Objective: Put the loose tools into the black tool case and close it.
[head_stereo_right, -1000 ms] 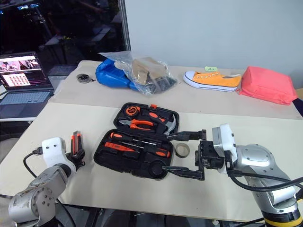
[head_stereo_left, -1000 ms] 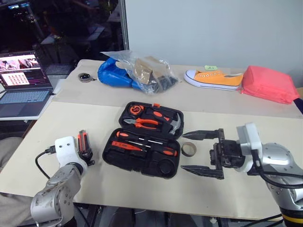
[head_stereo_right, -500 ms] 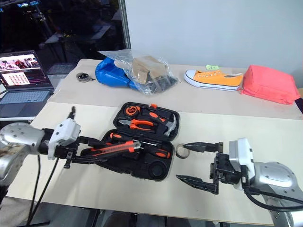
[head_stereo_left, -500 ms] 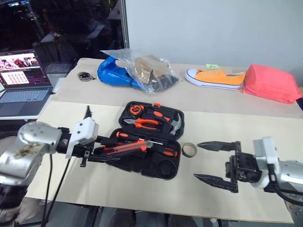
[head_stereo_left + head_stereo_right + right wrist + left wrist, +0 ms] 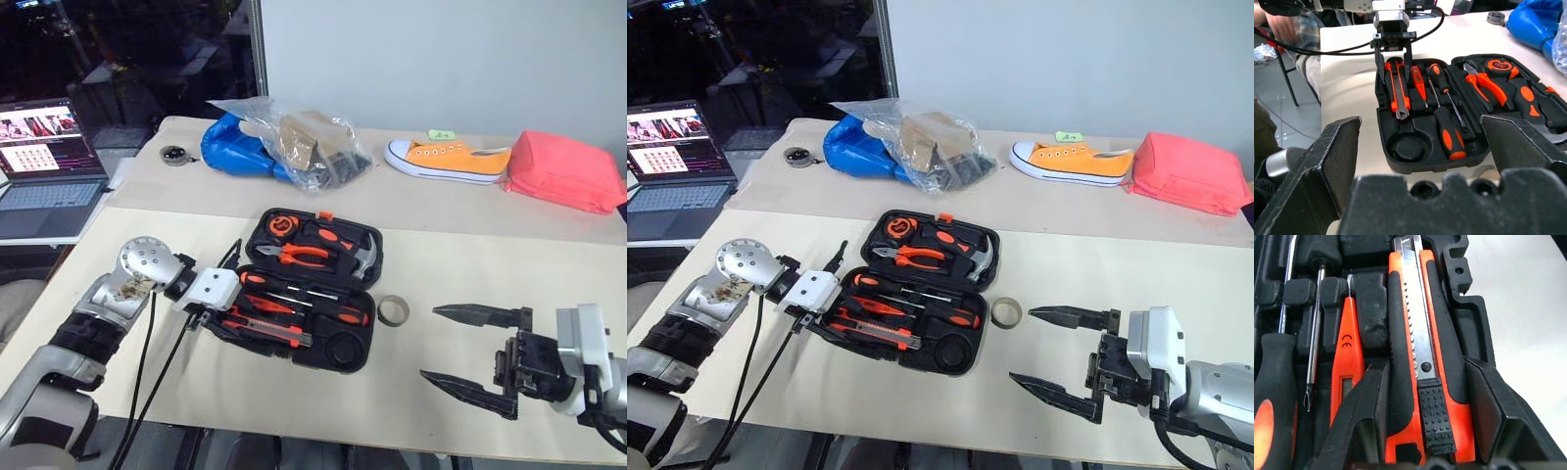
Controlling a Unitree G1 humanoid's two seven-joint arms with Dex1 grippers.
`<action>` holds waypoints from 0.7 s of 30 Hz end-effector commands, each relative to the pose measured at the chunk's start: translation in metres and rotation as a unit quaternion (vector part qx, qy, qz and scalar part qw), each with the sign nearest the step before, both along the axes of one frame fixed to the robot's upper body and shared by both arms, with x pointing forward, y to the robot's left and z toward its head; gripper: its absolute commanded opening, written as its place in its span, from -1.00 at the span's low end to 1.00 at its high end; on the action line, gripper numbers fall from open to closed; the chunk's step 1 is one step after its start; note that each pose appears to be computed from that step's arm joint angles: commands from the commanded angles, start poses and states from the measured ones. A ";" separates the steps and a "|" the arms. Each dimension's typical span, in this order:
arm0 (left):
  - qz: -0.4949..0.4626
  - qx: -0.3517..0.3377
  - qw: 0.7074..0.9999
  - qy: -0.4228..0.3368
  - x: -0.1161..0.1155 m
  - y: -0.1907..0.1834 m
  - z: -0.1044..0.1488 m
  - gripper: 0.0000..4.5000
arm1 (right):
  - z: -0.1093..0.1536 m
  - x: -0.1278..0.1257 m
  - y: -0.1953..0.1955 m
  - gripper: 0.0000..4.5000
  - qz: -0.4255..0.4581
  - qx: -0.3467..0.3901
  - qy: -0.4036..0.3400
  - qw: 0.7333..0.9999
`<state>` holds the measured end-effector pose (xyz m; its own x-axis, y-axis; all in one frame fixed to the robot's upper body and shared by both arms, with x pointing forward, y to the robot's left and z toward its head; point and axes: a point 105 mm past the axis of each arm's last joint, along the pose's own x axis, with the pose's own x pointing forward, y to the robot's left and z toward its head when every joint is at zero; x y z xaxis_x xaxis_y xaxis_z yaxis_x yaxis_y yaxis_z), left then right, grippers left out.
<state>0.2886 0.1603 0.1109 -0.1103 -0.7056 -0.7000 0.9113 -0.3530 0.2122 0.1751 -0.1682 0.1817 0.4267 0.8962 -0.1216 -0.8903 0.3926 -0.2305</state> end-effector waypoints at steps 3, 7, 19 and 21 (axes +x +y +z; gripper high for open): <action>-0.012 -0.005 1.000 0.014 -0.003 -0.011 -0.008 -0.21 | 0.011 -0.004 0.003 1.00 0.003 -0.003 -0.029 1.000; -0.012 -0.022 0.999 0.020 -0.004 -0.021 -0.004 -0.21 | 0.011 -0.002 0.006 1.00 0.006 -0.001 -0.029 1.000; 0.020 -0.036 0.999 0.008 -0.004 -0.015 0.006 0.75 | 0.012 0.004 0.009 1.00 0.018 -0.002 -0.030 0.999; 0.043 -0.076 0.996 0.006 -0.004 -0.011 0.025 0.86 | 0.012 0.004 0.009 1.00 0.018 -0.003 -0.029 0.999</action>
